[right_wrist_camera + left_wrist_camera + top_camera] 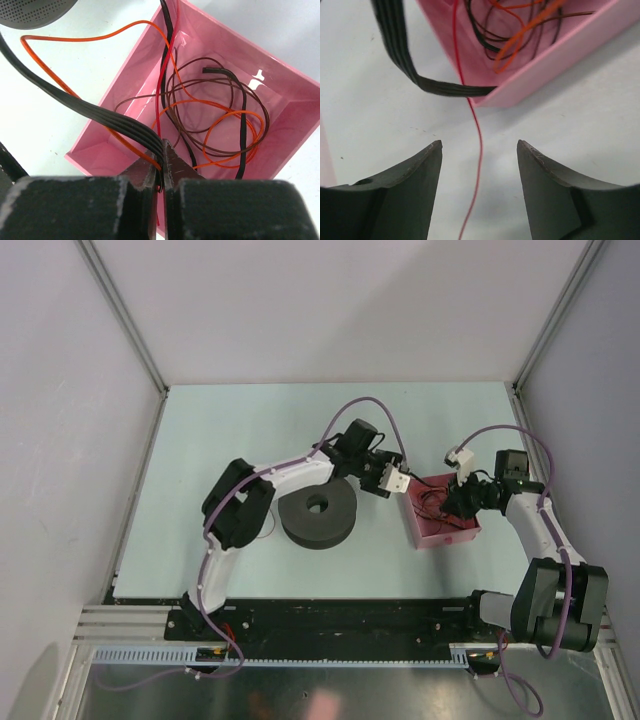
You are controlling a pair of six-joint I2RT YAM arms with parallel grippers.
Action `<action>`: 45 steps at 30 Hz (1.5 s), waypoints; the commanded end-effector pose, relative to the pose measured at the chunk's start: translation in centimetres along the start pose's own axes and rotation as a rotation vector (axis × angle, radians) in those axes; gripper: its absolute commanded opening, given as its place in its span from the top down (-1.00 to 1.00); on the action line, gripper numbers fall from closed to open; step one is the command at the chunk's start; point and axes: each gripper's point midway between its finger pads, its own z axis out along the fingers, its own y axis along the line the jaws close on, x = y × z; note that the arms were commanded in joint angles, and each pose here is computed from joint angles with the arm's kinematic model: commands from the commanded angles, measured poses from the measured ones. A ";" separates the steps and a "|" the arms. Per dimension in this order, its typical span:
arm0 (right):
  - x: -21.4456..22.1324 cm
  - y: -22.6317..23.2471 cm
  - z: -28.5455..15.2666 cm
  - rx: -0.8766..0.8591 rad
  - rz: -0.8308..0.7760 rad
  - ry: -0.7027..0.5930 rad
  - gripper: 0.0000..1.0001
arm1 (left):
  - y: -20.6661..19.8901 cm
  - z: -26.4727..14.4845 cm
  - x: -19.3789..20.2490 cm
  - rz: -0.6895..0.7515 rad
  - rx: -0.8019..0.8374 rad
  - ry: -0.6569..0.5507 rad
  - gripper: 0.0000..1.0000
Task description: Wrap the cables
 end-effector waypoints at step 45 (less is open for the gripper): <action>0.1 -1.4 0.8 0.163 -0.035 0.088 -0.35 | 12.9 -36.6 -9.8 -0.401 -0.895 -0.114 1.00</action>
